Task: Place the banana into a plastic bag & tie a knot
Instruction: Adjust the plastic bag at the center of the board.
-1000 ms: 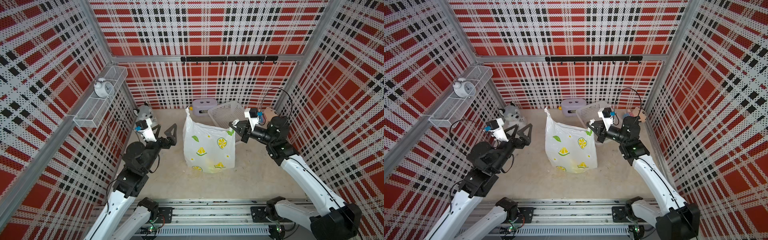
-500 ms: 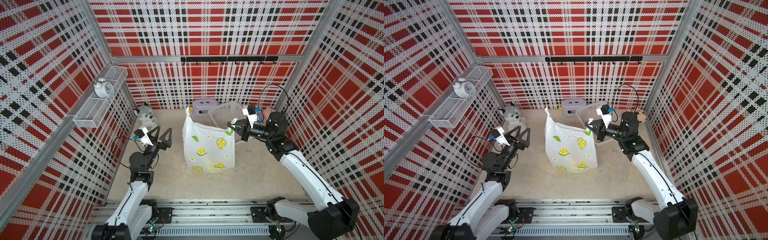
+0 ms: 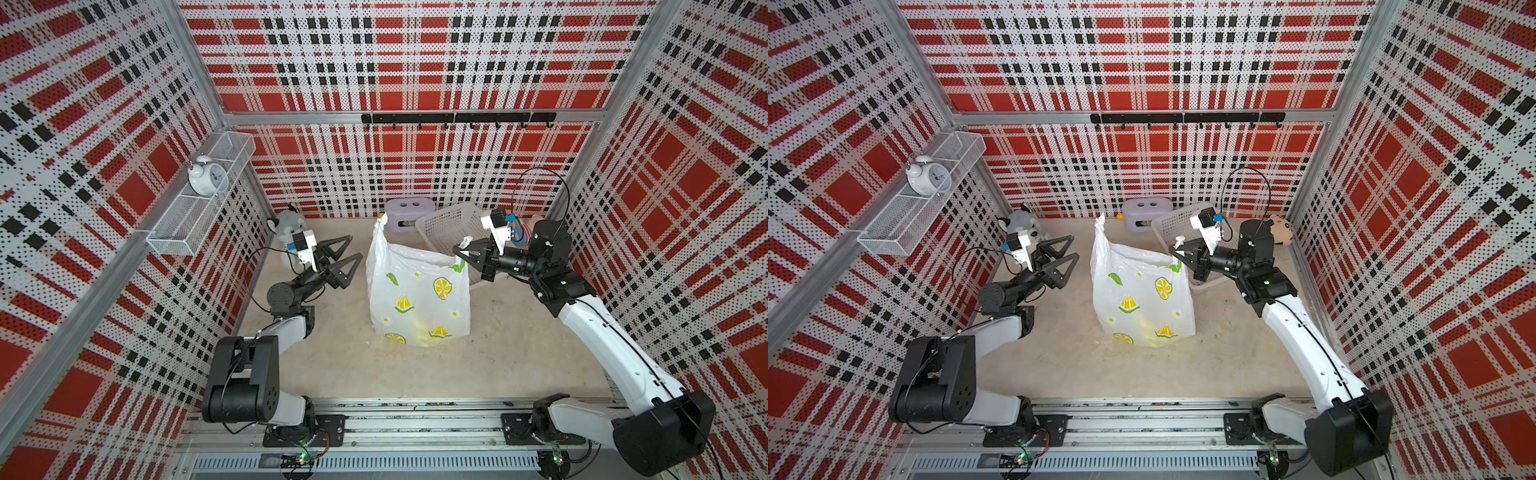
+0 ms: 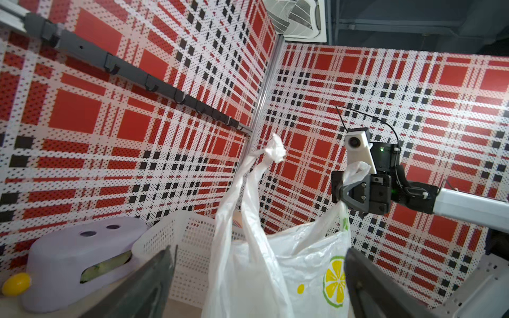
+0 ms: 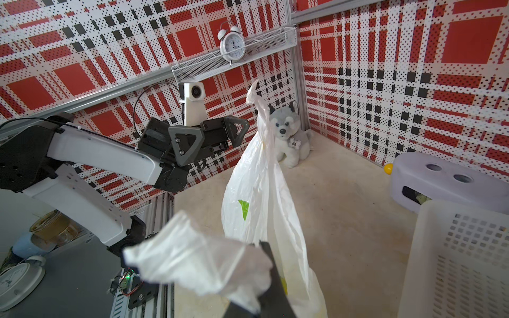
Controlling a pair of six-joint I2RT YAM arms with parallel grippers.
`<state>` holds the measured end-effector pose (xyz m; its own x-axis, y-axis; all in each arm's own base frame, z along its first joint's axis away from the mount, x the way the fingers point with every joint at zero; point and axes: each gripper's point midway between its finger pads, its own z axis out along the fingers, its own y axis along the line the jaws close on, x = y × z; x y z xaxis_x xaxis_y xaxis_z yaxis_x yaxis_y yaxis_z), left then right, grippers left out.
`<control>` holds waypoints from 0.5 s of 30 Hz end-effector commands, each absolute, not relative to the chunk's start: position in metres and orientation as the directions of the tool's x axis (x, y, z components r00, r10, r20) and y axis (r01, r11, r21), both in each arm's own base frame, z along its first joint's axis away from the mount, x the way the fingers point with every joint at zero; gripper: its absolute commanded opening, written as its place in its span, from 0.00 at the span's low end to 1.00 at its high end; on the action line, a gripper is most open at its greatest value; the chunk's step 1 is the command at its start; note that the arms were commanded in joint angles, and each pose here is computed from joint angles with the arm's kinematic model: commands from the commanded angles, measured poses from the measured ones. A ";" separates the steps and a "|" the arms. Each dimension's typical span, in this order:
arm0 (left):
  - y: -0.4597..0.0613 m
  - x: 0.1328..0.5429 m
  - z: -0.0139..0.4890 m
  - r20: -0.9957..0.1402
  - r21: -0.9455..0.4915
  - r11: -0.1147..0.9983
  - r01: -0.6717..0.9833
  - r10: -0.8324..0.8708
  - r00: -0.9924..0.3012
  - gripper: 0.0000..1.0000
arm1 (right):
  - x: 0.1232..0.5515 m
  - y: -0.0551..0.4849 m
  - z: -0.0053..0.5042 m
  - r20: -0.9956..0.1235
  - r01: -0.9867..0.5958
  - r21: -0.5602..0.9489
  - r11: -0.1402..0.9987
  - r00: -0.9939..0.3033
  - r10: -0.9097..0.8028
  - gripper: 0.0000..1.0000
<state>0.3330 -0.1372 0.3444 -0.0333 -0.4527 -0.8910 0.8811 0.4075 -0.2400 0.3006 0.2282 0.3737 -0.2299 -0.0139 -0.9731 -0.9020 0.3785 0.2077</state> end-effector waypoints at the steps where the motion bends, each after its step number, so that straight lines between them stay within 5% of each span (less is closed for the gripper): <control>1: -0.147 0.351 0.344 -0.936 -0.134 0.508 0.851 -0.348 0.060 0.98 | 0.301 0.224 0.379 -0.975 -0.898 0.197 0.393 -0.222 -0.019 0.00; 10: -0.154 0.395 0.332 -0.981 -0.059 0.704 0.708 -0.171 0.089 0.98 | 0.300 0.222 0.379 -0.974 -0.893 0.193 0.407 -0.223 -0.028 0.00; 15: -0.179 0.396 0.332 -0.991 -0.016 0.668 0.744 -0.110 0.078 0.98 | 0.301 0.224 0.378 -0.972 -0.894 0.201 0.400 -0.232 -0.029 0.00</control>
<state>0.3910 -0.1697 0.3392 0.0816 -0.1831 -0.9797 0.7493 0.6594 -0.0608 0.3011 0.2267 0.3650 -0.2583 -0.0340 -0.9655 -0.8912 0.3941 0.2245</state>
